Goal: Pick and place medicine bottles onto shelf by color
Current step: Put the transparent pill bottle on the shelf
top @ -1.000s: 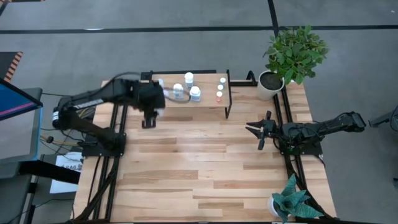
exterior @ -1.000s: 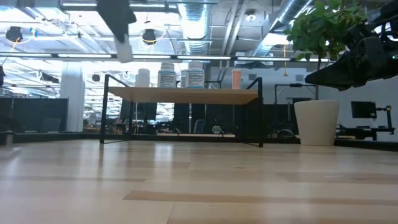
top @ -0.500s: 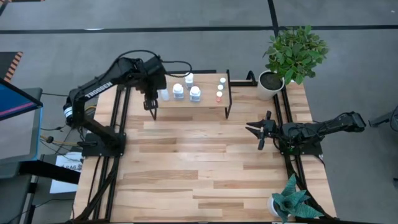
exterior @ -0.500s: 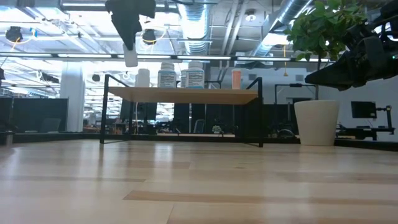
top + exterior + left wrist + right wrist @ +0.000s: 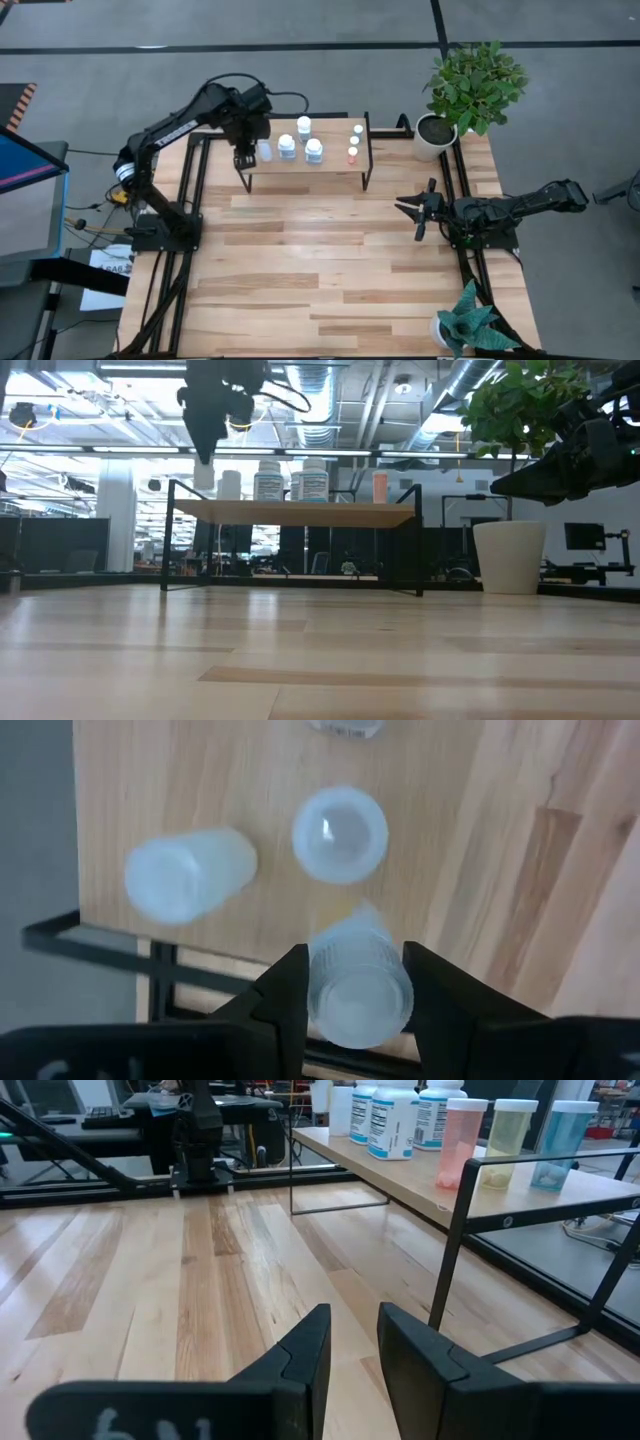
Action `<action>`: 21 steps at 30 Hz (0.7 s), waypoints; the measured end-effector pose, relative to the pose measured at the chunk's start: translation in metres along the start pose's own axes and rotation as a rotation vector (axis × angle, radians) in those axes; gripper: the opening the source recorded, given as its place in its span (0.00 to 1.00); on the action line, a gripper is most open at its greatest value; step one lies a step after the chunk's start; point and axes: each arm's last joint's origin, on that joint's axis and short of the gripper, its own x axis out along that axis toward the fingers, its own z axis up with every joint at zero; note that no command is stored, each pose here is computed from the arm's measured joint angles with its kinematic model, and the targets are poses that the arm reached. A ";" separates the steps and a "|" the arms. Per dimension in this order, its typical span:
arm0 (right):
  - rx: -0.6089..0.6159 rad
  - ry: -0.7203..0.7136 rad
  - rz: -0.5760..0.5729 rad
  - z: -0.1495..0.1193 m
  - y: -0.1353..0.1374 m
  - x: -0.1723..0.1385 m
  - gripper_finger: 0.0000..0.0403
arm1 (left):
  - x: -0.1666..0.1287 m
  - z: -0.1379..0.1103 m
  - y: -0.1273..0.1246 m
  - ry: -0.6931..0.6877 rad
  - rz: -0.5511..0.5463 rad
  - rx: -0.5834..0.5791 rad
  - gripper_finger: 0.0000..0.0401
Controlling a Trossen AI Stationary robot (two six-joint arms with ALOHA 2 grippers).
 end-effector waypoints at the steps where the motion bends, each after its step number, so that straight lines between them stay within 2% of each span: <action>1: 0.000 0.000 0.000 0.000 0.000 0.000 0.27 | 0.002 0.002 0.001 0.001 -0.001 0.005 0.29; 6: 0.000 0.000 0.000 0.000 0.000 0.000 0.27 | 0.005 0.004 0.006 -0.012 0.007 0.022 0.29; 10: 0.000 0.000 0.000 0.000 0.000 0.000 0.27 | 0.005 0.002 0.007 -0.027 -0.049 0.014 0.29; 16: 0.000 0.000 0.000 0.000 0.000 0.000 0.27 | 0.014 0.006 0.008 0.009 -0.087 0.009 0.29; 21: 0.000 0.000 0.000 0.000 0.000 0.000 0.27 | 0.020 0.010 0.010 0.024 -0.083 -0.003 0.32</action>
